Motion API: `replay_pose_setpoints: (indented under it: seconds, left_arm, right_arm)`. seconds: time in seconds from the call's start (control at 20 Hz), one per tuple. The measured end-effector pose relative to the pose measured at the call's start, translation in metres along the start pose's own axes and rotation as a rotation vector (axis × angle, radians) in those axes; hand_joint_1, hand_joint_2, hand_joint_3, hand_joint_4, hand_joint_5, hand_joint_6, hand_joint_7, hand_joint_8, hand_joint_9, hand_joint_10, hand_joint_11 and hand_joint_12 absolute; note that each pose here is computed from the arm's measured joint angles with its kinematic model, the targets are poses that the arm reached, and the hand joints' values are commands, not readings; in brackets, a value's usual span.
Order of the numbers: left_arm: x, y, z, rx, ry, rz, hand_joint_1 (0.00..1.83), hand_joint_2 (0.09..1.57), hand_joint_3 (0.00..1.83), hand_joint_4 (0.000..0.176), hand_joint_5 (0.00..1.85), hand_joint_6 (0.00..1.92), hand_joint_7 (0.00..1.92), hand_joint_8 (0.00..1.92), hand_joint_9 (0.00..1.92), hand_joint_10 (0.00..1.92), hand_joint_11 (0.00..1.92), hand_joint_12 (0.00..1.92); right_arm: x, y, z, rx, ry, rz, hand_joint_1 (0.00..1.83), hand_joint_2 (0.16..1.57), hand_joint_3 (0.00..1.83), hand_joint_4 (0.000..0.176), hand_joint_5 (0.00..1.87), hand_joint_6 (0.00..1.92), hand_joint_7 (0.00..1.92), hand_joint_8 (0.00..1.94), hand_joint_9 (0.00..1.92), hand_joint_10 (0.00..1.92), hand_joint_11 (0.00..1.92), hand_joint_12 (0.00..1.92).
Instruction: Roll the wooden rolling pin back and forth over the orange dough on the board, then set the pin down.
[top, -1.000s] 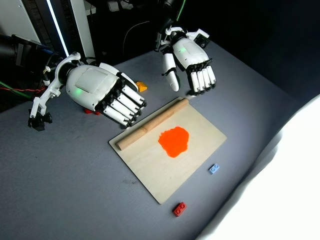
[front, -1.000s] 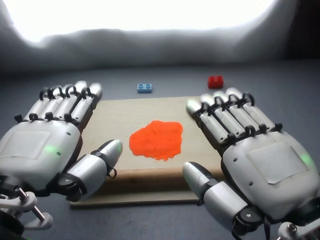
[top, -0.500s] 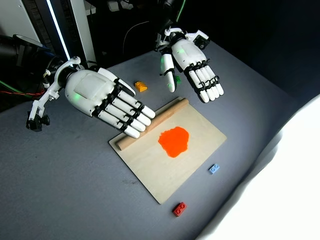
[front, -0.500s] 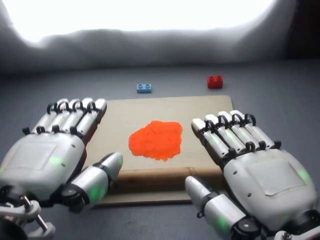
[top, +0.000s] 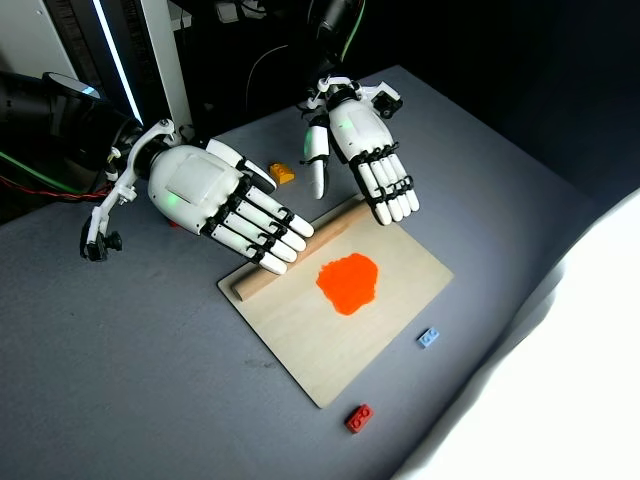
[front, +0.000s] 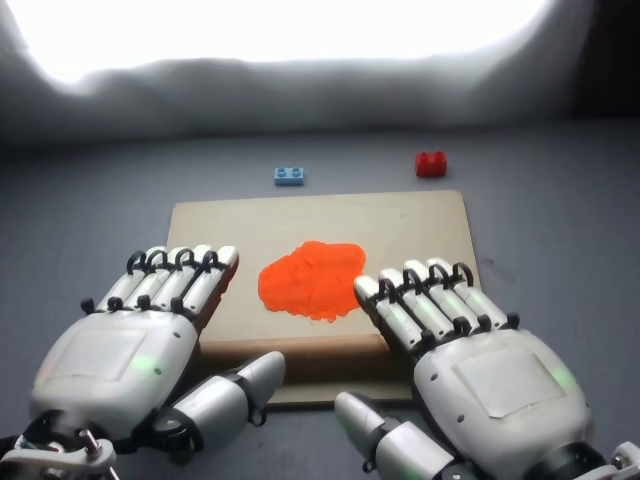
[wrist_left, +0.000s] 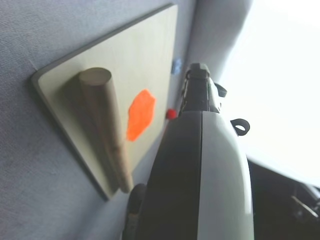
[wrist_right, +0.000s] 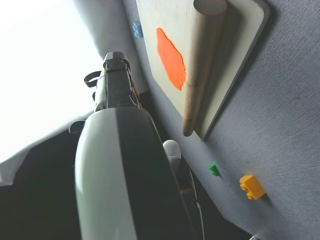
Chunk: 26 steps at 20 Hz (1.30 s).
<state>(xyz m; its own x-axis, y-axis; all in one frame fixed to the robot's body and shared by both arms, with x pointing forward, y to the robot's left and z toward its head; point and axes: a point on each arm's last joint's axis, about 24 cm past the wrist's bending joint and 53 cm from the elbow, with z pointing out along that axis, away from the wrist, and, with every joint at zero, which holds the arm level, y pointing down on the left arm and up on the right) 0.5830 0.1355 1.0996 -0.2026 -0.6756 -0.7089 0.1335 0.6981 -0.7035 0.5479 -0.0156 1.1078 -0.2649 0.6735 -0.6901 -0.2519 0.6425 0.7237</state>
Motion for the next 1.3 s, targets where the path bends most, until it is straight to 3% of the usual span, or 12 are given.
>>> replay_pose_setpoints:
  seconds: [0.3,0.7,0.95,1.3]
  left_arm:
    - [0.01,0.015,-0.003,-0.023,0.011,0.002,0.0,1.33,0.0,0.0,0.0,0.0,0.0,0.0,0.0,0.0,0.0,0.0]
    - [0.019,0.02,-0.001,-0.026,0.018,-0.008,0.0,1.34,0.0,0.0,0.0,0.0,0.0,0.0,0.0,0.0,0.0,0.0]
    - [0.025,0.023,-0.002,-0.031,0.023,-0.02,0.0,1.39,0.0,0.0,0.0,0.0,0.0,0.0,0.0,0.0,0.0,0.0]
    - [0.028,0.026,-0.001,-0.033,0.02,-0.022,0.0,1.41,0.01,0.0,0.0,0.0,0.0,0.0,0.0,0.0,0.0,0.0]
  right_arm:
    - [0.018,-0.004,-0.002,0.025,0.038,0.006,0.0,1.42,0.01,0.0,0.06,0.01,0.05,0.02,0.03,0.01,0.0,0.0]
    - [0.027,-0.01,0.008,0.03,0.034,-0.005,0.0,1.42,0.01,0.0,0.09,0.01,0.06,0.01,0.02,0.0,0.0,0.0]
    - [0.02,-0.014,0.025,0.023,-0.005,-0.018,0.0,1.46,0.03,0.0,0.06,0.0,0.02,0.0,0.0,0.0,0.0,0.0]
    - [0.024,-0.016,0.036,0.026,0.0,-0.006,0.0,1.5,0.04,0.0,0.09,0.02,0.05,0.02,0.01,0.01,0.0,0.0]
